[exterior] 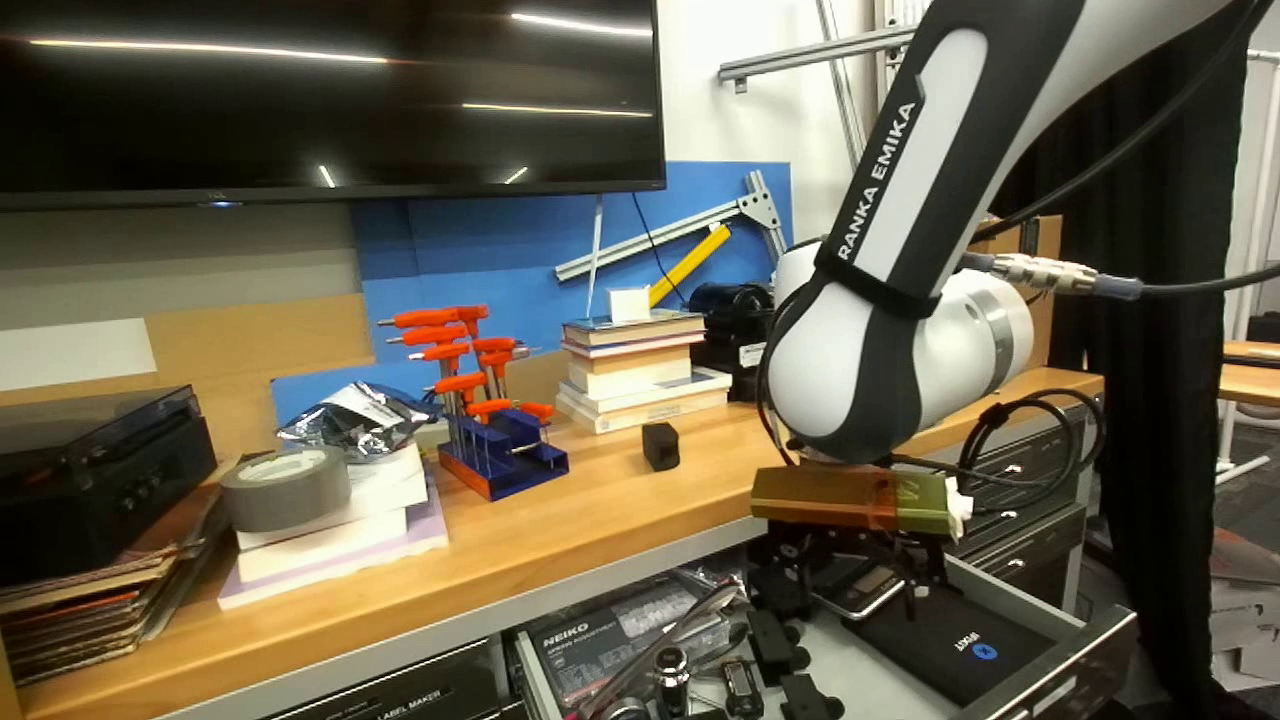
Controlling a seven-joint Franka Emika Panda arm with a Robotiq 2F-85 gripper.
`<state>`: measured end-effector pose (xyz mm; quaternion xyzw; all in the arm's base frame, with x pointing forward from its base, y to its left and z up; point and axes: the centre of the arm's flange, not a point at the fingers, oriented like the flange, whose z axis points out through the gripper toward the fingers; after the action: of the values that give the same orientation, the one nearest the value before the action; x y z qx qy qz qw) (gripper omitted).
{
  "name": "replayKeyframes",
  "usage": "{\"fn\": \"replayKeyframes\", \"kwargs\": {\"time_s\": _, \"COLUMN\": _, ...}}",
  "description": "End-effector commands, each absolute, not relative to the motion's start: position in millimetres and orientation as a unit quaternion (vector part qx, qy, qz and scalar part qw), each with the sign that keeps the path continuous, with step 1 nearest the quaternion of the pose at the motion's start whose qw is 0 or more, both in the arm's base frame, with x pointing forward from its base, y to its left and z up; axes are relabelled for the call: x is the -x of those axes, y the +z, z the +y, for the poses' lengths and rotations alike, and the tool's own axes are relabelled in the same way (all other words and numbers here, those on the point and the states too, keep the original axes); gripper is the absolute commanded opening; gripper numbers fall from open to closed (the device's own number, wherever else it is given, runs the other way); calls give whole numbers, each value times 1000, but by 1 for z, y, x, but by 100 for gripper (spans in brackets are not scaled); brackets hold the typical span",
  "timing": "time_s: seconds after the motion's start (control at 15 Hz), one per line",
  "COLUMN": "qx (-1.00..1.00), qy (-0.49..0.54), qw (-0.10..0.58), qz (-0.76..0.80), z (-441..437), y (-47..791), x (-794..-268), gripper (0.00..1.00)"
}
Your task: Open the middle topmost drawer and take out two black objects
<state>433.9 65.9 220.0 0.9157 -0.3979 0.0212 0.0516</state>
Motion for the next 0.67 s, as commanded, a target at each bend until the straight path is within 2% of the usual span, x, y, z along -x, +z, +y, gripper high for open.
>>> {"fn": "replayKeyframes", "kwargs": {"time_s": 0.0, "qx": -947, "qy": 5, "qw": 2, "qz": -320, "z": 80, "y": 207, "x": -441, "gripper": 100}}
{"fn": "replayKeyframes", "kwargs": {"time_s": 0.6, "qx": -990, "qy": -56, "qw": -60, "qz": -111, "z": 109, "y": 171, "x": -423, "gripper": 100}}
